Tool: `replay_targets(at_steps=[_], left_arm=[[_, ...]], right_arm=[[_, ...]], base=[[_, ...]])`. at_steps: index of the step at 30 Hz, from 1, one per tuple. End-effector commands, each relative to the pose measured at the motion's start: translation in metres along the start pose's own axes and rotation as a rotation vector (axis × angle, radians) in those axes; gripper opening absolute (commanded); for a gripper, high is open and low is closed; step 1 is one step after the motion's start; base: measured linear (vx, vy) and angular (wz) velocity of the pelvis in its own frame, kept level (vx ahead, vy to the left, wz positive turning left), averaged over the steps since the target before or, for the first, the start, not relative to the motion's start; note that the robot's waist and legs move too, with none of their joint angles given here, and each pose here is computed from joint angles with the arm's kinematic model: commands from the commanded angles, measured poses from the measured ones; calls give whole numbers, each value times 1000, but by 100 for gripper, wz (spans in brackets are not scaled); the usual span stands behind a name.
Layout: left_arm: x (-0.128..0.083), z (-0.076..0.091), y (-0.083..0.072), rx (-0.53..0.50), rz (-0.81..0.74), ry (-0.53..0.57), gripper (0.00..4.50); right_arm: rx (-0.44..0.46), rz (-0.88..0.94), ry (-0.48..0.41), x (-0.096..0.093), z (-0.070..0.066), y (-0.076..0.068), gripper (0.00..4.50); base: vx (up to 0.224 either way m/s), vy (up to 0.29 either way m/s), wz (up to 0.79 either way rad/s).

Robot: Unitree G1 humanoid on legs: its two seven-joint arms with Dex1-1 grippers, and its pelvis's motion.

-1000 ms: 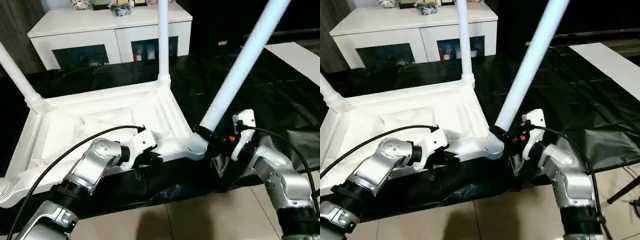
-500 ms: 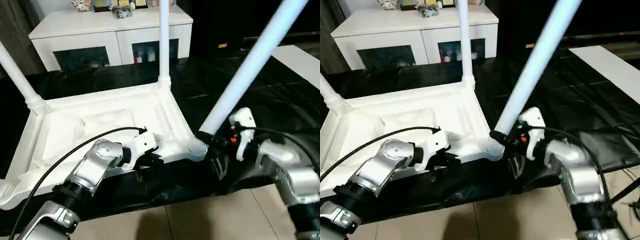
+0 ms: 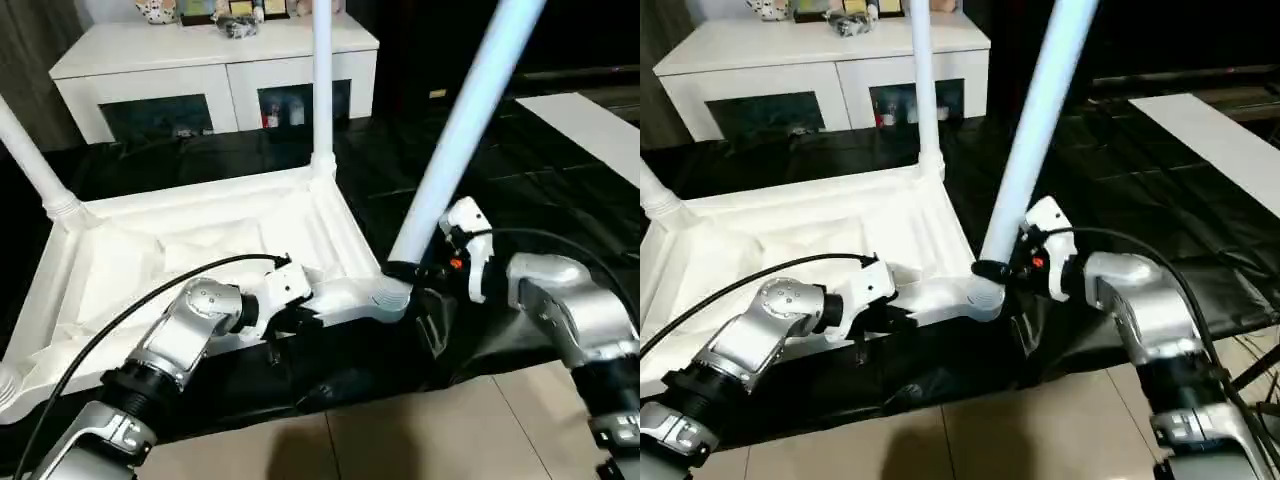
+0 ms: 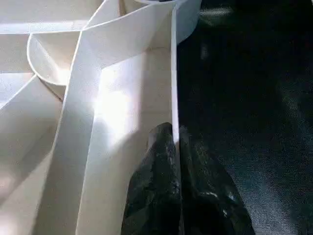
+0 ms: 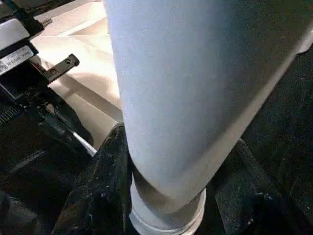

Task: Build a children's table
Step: Rotate leg to tighten

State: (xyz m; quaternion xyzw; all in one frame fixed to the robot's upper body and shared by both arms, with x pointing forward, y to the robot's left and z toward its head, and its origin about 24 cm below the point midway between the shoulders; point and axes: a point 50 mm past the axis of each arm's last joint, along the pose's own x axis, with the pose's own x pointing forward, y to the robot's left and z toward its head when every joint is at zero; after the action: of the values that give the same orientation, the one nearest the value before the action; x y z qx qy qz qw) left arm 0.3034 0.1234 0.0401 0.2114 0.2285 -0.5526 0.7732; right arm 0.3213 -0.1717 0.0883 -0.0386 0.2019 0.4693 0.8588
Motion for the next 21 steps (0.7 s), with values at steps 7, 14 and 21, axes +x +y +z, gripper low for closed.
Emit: replay_targets(at_steps=[7,14,21], left_arm=[[-3,18,8,63,52,-44,0],[-1,18,5,66,30,-41,0],[1,19,4,70,20,-39,0]], right_arm=[[42,6,228,23,-55,8,183],[11,68,297,33,-64,14,183],[15,107,361,32,-75,16,183]], base=[[0,0,0],[0,0,0],[0,0,0]])
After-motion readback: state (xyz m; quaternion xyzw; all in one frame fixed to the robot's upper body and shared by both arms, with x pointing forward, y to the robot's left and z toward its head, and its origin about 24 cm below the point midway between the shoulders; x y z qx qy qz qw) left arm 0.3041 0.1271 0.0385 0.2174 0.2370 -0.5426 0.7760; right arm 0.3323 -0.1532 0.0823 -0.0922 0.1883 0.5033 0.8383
